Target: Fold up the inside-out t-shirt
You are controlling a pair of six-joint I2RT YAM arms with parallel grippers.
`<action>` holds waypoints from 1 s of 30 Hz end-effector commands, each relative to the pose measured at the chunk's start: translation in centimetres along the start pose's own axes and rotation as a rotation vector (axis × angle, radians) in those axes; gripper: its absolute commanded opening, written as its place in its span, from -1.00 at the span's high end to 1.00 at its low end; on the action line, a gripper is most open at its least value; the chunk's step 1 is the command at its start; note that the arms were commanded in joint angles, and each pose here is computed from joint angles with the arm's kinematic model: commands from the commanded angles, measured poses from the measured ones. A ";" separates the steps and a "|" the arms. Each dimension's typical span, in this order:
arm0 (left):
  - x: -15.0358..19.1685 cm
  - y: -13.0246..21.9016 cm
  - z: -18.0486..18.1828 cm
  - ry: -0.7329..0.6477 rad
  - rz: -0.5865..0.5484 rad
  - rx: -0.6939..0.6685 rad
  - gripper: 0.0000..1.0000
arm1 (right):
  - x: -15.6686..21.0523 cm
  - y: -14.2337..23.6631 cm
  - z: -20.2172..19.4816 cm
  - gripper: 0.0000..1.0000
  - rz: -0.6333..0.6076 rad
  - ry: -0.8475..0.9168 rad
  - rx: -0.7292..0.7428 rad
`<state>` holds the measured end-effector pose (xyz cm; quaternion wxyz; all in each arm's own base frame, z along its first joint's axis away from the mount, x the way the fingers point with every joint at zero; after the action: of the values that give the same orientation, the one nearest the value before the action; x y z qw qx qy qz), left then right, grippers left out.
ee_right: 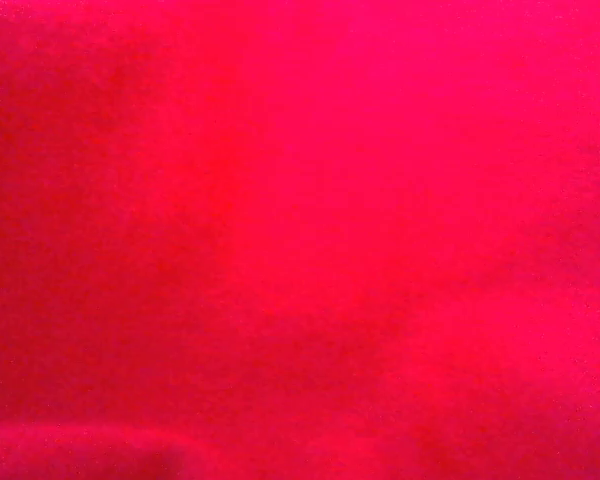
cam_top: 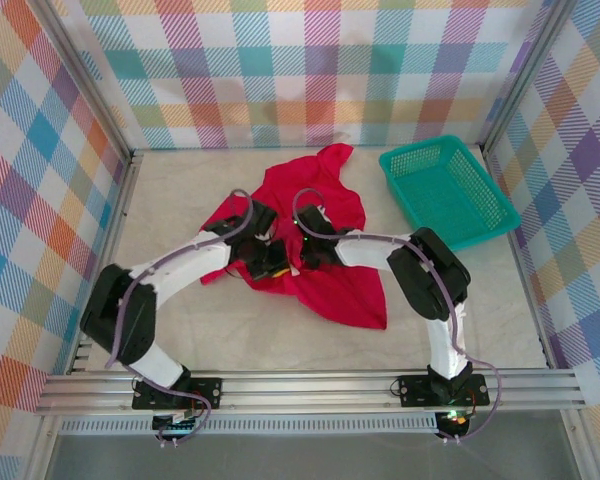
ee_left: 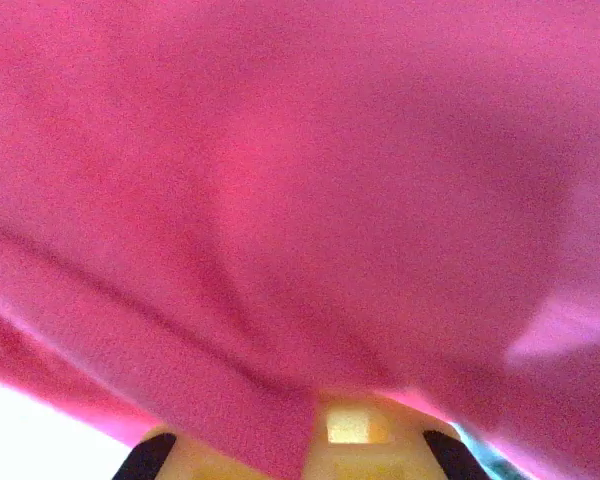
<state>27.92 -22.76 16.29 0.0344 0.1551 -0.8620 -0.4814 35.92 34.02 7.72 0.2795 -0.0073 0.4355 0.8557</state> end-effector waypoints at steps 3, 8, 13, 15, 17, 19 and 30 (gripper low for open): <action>0.3 7.1 -3.0 -0.070 -0.085 0.092 1.00 | 1.7 -4.2 -1.3 -0.94 0.092 0.057 0.148; 1.2 6.8 -1.4 -0.051 -0.056 0.076 1.00 | 2.1 -7.5 -2.7 -0.51 0.106 -0.010 0.234; 0.9 7.1 2.4 0.023 -0.060 0.058 1.00 | 0.9 -6.2 -2.4 0.60 0.105 0.010 0.212; 0.1 7.4 4.2 0.067 -0.075 0.050 1.00 | 0.0 -4.6 -1.8 0.84 0.122 0.045 0.186; -1.3 7.5 6.1 0.114 -0.106 0.029 1.00 | -0.5 -2.3 -0.9 1.00 0.155 0.104 0.161; -2.9 7.2 7.7 0.155 -0.120 0.002 1.00 | -0.3 0.2 -0.1 1.00 0.200 0.176 0.147; -7.6 2.0 13.8 0.266 -0.069 -0.182 1.00 | 1.3 13.3 0.5 1.00 0.285 0.343 0.025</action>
<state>30.53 -10.90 12.13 0.1435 0.2128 -0.8255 -0.5027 30.76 30.93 16.64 0.1201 -0.0797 0.4665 0.8727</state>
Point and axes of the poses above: each hand's point on the last joint's axis, 136 mm out from that joint toward the fingers, its own y axis back along the fingers, its own z axis along the line the jaws close on, x = y × z, the point moved 4 cm from there along y, back along the fingers
